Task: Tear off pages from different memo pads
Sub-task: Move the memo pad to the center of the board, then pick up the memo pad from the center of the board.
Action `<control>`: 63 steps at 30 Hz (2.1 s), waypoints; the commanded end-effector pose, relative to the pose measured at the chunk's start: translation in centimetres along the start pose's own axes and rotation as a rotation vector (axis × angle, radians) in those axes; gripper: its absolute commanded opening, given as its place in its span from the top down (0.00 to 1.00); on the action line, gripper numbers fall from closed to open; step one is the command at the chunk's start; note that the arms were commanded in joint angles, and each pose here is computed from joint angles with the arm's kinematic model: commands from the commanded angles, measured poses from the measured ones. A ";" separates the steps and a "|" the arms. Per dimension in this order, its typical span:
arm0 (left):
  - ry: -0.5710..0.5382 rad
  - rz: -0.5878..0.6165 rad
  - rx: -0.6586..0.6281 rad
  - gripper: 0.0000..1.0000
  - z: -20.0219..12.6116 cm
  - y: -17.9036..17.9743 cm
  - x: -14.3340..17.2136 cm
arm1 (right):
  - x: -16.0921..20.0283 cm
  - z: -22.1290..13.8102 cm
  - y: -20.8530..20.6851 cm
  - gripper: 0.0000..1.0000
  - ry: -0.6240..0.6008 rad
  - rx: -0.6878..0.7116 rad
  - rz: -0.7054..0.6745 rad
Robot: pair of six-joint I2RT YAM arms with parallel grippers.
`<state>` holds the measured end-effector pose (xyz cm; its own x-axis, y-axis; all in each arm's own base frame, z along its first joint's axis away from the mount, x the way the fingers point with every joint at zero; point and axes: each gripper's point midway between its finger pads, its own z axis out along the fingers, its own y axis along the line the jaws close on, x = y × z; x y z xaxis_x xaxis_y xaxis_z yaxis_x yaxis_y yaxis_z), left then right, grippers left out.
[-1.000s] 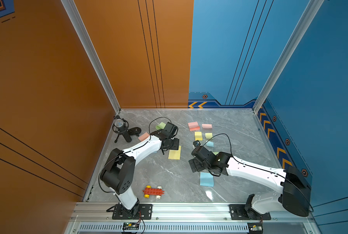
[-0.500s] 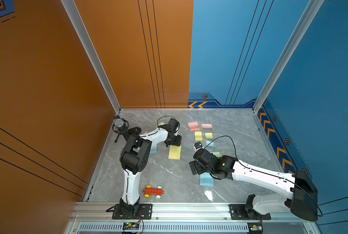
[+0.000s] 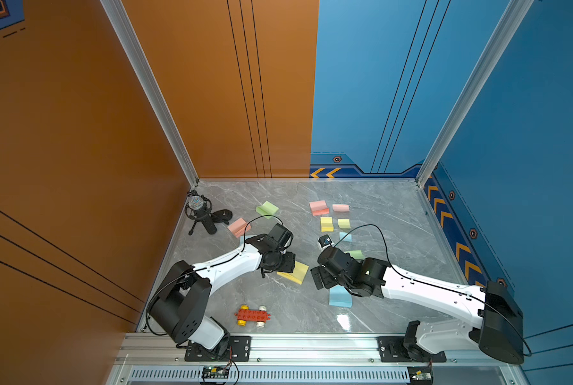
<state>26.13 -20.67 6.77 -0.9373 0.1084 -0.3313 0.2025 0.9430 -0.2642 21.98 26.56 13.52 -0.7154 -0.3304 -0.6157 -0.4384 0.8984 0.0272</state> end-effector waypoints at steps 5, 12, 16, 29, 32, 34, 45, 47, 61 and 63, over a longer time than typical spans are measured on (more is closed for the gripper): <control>-0.045 -0.034 -0.082 0.25 -1.4 3.4 2.4 | -0.3 0.2 0.8 0.00 0.006 -0.020 -0.073; -0.066 -0.020 -0.105 0.26 -1.5 3.8 3.2 | -0.3 0.5 1.2 0.00 0.030 -0.019 -0.091; -0.058 -0.013 -0.121 0.26 -1.3 4.3 3.9 | -0.3 0.8 1.2 0.00 0.038 -0.008 -0.095; -0.042 -0.009 -0.136 0.28 0.2 4.5 3.7 | -0.6 1.4 1.4 0.00 0.053 0.006 -0.100; -0.024 -0.005 -0.139 0.28 0.9 4.6 4.0 | -0.5 1.3 1.3 0.00 0.052 0.011 -0.102; -0.010 0.001 -0.130 0.28 1.3 4.5 4.1 | -0.5 1.3 1.2 0.00 0.053 0.013 -0.102; -0.017 -0.011 -0.104 0.29 1.3 4.3 3.7 | -0.3 1.3 1.1 0.00 0.059 0.022 -0.109; -0.022 -0.015 -0.103 0.30 1.2 4.3 3.6 | -0.4 1.3 1.0 0.00 0.059 0.024 -0.108; -0.037 -0.025 -0.097 0.29 1.1 4.1 2.7 | 0.1 2.4 1.5 0.01 0.087 0.023 -0.147; -0.037 -0.024 -0.098 0.29 1.1 4.2 2.6 | 0.1 3.0 2.2 0.05 0.101 -0.013 -0.156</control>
<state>24.49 -16.62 3.53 -0.9313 0.0691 -0.3576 0.1391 0.9749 -0.1738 22.56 28.38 11.42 -0.7024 -0.4560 -0.5466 -0.5150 0.8556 -0.0519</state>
